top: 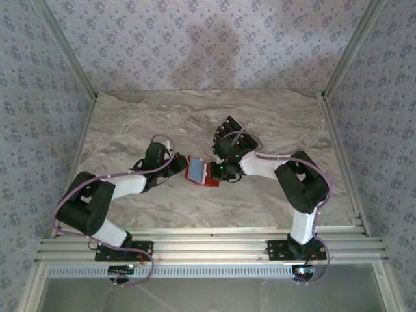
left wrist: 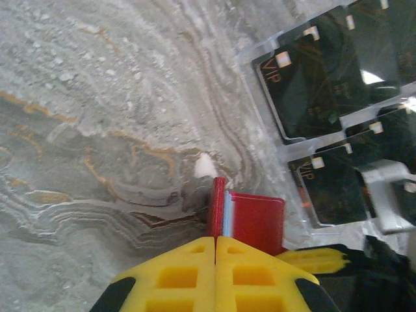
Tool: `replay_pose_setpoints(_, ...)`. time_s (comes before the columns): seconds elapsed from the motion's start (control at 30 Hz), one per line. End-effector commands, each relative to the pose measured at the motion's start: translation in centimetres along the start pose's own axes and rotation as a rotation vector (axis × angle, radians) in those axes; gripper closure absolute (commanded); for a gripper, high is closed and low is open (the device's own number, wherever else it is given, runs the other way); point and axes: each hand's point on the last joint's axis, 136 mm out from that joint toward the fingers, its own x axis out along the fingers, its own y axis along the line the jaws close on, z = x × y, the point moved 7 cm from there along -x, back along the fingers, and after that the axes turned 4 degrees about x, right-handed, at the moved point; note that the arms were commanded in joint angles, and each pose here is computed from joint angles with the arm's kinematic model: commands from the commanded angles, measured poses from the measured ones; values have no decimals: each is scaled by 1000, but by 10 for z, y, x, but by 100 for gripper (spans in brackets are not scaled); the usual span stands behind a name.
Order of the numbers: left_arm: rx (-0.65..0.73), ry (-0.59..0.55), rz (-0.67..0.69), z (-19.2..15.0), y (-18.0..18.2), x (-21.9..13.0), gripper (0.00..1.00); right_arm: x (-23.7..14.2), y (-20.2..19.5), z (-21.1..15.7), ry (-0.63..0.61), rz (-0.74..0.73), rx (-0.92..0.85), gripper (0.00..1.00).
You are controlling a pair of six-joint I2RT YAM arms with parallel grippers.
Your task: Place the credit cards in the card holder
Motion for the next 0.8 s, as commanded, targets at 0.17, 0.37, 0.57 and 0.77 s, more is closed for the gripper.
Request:
replay_pose_setpoints(0.17,72,3,-102,-2,-45,2,100,26,-26,-17,90,-111,7,93)
replay_pose_setpoints(0.37,63,45,-36,-15,-35,14,100,22,-26,-16,85,-112,8,92)
replay_pose_setpoints(0.57,65,41,24,-18,-27,12,100,6,-28,-11,63,-121,7,80)
replay_pose_setpoints(0.77,79,22,74,-17,-23,5,100,-26,-30,-2,15,-132,6,71)
